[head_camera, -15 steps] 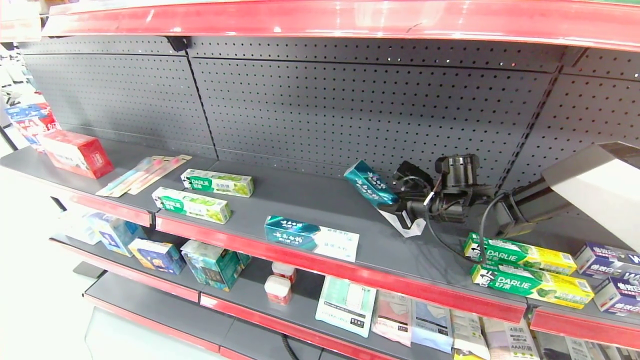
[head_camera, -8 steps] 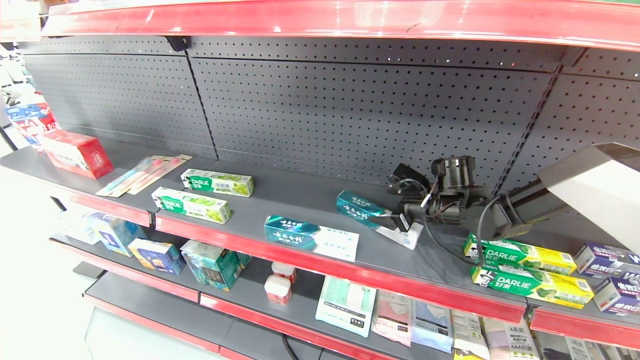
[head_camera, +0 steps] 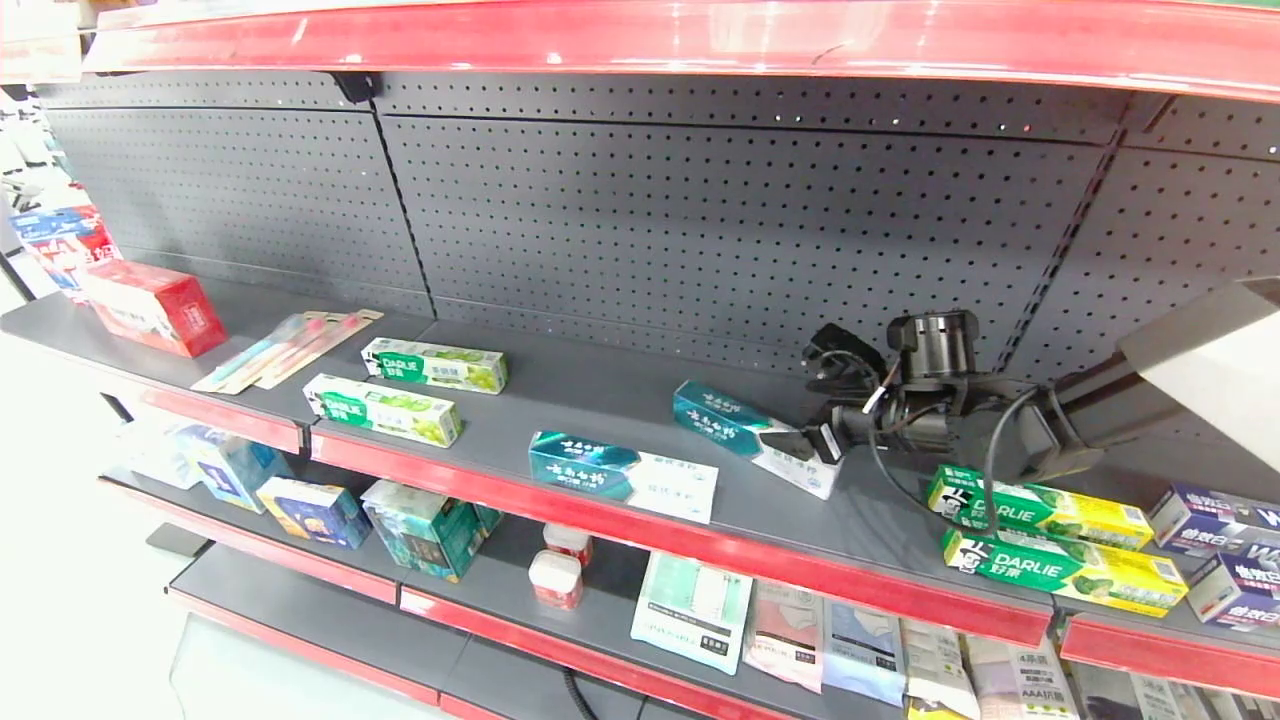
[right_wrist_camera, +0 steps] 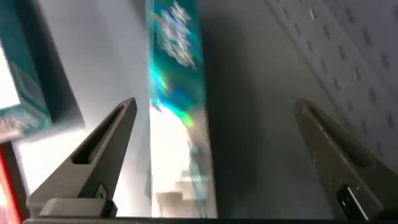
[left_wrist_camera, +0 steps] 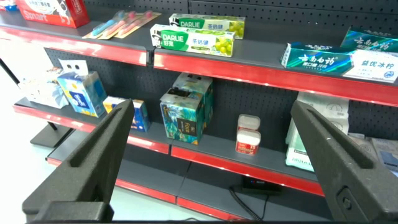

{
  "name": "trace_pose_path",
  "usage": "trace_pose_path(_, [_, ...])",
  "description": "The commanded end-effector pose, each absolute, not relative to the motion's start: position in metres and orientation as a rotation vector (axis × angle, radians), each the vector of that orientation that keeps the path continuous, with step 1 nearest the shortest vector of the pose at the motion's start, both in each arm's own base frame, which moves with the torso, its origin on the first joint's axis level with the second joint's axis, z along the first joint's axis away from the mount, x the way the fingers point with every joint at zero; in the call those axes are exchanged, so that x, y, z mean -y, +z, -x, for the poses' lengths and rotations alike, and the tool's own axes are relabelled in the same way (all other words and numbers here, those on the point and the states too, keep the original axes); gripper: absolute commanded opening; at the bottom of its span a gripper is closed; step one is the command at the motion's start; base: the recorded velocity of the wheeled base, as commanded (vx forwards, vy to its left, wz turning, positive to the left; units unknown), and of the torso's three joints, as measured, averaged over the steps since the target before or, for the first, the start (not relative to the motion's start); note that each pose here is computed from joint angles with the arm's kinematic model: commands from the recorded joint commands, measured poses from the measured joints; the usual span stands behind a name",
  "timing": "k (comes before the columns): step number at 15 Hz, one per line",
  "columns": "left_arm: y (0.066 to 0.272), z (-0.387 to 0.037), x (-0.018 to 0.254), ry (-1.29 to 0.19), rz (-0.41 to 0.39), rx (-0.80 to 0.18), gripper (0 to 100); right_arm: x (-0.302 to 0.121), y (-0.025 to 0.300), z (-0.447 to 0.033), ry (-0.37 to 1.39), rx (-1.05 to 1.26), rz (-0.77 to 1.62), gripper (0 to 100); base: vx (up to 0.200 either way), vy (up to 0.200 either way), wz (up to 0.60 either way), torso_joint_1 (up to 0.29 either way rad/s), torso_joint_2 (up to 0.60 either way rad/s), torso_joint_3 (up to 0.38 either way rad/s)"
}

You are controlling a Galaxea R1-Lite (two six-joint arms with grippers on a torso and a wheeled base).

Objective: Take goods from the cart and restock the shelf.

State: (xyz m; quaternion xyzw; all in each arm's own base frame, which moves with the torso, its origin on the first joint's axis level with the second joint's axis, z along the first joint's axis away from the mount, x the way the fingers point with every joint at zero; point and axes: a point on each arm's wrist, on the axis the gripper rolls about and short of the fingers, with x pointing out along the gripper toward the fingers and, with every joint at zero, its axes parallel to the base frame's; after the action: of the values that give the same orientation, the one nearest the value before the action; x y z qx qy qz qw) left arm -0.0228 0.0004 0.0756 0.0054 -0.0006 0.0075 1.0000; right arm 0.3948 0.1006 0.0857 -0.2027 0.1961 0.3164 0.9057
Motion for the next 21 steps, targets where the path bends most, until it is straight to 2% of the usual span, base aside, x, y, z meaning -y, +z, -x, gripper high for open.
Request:
trace_pose_path(1, [0.076,0.023,0.000,0.015,-0.011,0.001,100,-0.083,0.106,-0.374,0.609,-0.406,0.392,100,0.000,0.000,0.00,0.000,0.00,0.000])
trace_pose_path(3, [0.076,0.023,0.000,0.015,-0.011,0.001,100,-0.073,0.110,-0.362,0.589,-0.417,0.393,100,0.000,0.000,0.00,0.000,0.00,0.000])
trace_pose_path(9, [0.076,0.023,0.000,0.015,-0.011,0.001,100,-0.064,0.086,-0.338,0.608,-0.520,0.417,100,0.000,0.000,0.00,0.000,0.00,0.000])
trace_pose_path(17, [0.076,0.023,0.000,0.015,-0.011,0.001,100,-0.066,0.064,-0.348,0.621,-0.568,0.424,100,0.000,0.000,0.00,0.000,0.00,0.000])
trace_pose_path(21, [0.076,0.023,0.000,0.015,-0.011,0.001,100,-0.071,0.064,-0.360,0.621,-0.548,0.421,100,0.000,0.000,0.00,0.000,0.00,0.000])
